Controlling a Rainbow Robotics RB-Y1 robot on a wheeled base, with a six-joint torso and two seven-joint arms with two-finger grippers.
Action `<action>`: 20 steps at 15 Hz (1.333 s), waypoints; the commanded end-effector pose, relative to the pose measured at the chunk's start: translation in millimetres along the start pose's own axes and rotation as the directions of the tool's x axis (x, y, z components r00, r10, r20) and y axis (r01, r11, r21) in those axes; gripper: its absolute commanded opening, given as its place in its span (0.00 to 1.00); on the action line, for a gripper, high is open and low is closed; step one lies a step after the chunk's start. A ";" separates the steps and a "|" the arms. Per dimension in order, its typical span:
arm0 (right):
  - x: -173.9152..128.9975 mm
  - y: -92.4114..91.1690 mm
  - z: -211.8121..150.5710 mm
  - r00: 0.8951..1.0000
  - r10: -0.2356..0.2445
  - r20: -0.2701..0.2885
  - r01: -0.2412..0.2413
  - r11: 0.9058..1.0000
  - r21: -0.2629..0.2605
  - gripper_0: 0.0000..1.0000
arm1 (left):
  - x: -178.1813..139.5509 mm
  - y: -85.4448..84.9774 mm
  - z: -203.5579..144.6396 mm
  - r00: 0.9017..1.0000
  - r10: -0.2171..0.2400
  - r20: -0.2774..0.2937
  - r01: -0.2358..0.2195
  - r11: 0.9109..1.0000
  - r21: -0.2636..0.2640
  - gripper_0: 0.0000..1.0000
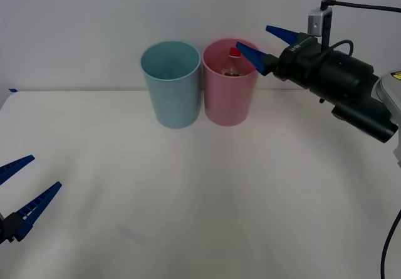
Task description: Grasp the object on the table and drop it into the matching bin: aluminum can to the light blue bin, PET bottle to the pink bin.
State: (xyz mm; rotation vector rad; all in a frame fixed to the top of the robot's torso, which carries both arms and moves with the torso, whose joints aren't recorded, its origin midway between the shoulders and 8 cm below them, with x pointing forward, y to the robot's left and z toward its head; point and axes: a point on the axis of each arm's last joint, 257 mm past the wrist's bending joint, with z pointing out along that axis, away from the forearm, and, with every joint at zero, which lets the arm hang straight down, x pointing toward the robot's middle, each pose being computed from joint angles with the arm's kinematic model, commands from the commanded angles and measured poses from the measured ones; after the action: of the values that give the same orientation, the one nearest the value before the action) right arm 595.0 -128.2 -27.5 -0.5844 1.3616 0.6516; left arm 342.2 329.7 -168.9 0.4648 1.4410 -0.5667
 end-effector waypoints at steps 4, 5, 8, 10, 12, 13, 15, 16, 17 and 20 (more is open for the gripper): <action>15.4 5.2 -73.2 1.000 -0.020 0.004 0.020 0.998 0.052 1.00 | 0.0 0.0 0.0 1.000 0.000 0.000 0.000 1.000 0.000 1.00; 18.8 5.8 -84.8 1.000 -0.026 0.000 0.026 0.998 0.063 1.00 | 0.0 0.0 0.0 1.000 0.000 0.000 0.000 1.000 0.000 1.00; 30.0 4.3 -127.5 0.998 -0.055 -0.026 0.058 0.993 0.100 1.00 | 0.0 0.0 0.0 1.000 0.000 0.000 0.000 1.000 0.000 1.00; 37.8 7.3 -155.9 0.995 -0.078 -0.054 0.083 0.992 0.098 1.00 | 0.0 0.0 0.0 1.000 0.000 0.000 0.000 1.000 0.000 1.00; 43.3 7.0 -181.6 0.985 -0.148 -0.085 0.156 0.983 0.095 1.00 | 0.0 0.0 0.0 1.000 0.000 0.000 0.000 1.000 0.000 1.00; 48.7 6.1 -194.4 0.982 -0.162 -0.102 0.172 0.981 0.095 1.00 | 0.0 0.0 0.0 1.000 0.000 0.000 0.000 1.000 0.000 1.00; 57.2 7.4 -220.4 0.976 -0.172 -0.131 0.184 0.979 0.087 1.00 | 0.0 0.0 0.0 1.000 0.000 0.000 0.000 1.000 0.000 1.00; 60.4 8.0 -236.1 0.975 -0.169 -0.142 0.182 0.979 0.088 1.00 | 0.0 0.0 0.0 1.000 0.000 0.000 0.000 1.000 0.000 1.00; 62.6 8.9 -247.4 0.976 -0.162 -0.146 0.176 0.980 0.092 1.00 | 0.0 0.0 0.0 1.000 0.000 0.000 0.000 1.000 0.000 1.00; 73.3 11.2 -277.0 0.976 -0.138 -0.168 0.158 0.981 0.113 1.00 | 0.0 0.0 0.0 1.000 0.000 0.000 0.000 1.000 0.000 1.00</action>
State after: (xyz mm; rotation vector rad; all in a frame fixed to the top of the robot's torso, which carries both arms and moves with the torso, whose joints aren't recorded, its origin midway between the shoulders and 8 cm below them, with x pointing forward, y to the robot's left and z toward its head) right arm 407.4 -308.8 -130.6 -0.6468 1.4726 0.4012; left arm 342.2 329.7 -168.9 0.4648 1.4410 -0.5667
